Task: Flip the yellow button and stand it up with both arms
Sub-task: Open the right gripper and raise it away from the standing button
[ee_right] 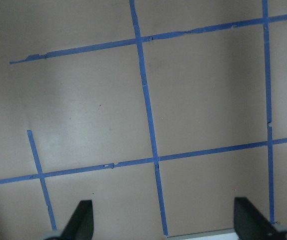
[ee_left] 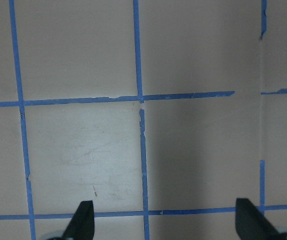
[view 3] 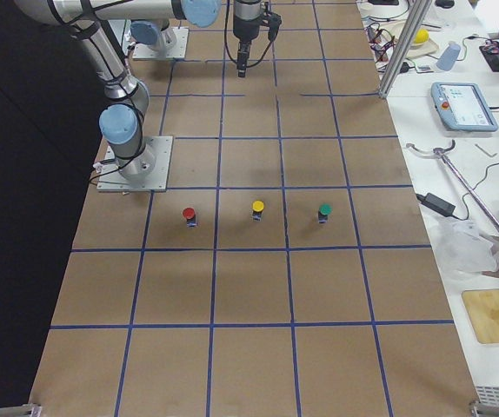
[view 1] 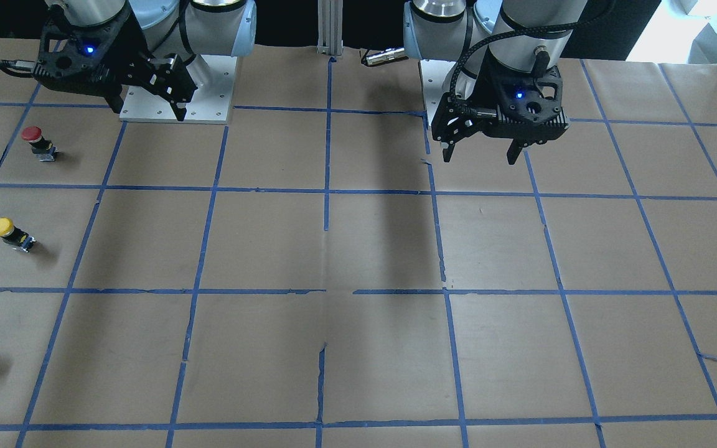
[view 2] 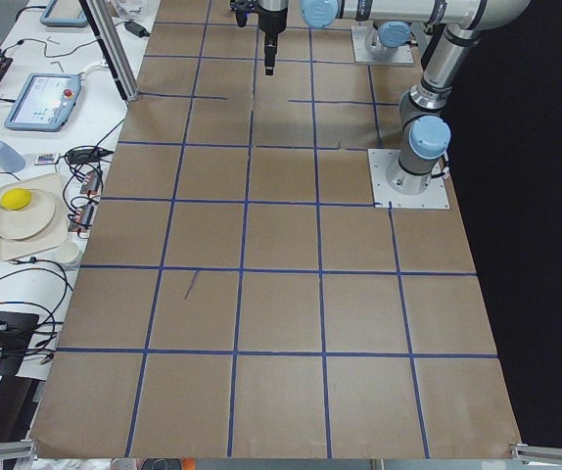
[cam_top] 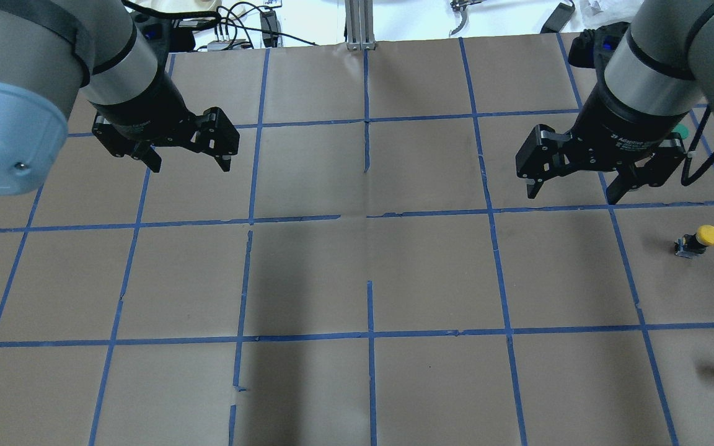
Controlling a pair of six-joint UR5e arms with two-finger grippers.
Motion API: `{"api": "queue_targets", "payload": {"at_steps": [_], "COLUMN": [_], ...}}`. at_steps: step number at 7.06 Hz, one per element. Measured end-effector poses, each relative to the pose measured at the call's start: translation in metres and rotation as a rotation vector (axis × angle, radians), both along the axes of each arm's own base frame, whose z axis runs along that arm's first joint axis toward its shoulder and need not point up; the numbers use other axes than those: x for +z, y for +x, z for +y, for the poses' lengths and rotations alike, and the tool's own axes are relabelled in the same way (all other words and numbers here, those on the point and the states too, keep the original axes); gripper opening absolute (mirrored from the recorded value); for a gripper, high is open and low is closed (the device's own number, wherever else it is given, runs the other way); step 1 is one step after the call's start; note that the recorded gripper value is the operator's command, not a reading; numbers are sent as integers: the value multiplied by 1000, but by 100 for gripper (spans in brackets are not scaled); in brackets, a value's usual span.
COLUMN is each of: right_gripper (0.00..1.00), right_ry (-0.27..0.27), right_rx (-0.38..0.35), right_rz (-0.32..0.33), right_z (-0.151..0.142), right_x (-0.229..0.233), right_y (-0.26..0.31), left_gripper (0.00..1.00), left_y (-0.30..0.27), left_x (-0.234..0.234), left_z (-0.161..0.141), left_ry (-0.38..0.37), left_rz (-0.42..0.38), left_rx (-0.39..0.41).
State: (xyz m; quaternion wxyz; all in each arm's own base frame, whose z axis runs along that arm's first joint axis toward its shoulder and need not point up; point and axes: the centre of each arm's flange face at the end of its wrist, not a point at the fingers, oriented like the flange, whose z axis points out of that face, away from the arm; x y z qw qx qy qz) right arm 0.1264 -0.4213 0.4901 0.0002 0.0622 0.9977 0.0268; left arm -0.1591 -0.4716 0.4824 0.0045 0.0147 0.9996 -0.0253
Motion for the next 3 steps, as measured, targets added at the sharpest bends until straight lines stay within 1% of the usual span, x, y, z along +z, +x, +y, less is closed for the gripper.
{"api": "queue_targets", "payload": {"at_steps": [3], "right_gripper": [100], "right_ry": [-3], "right_rx": [7], "right_rz": [-5], "right_z": [-1], "right_x": [-1], "right_y": [1], "left_gripper": [100], "left_y": [0], "left_x": [0], "left_z": [0], "left_ry": [0], "left_rz": [1], "left_rx": [0]}}
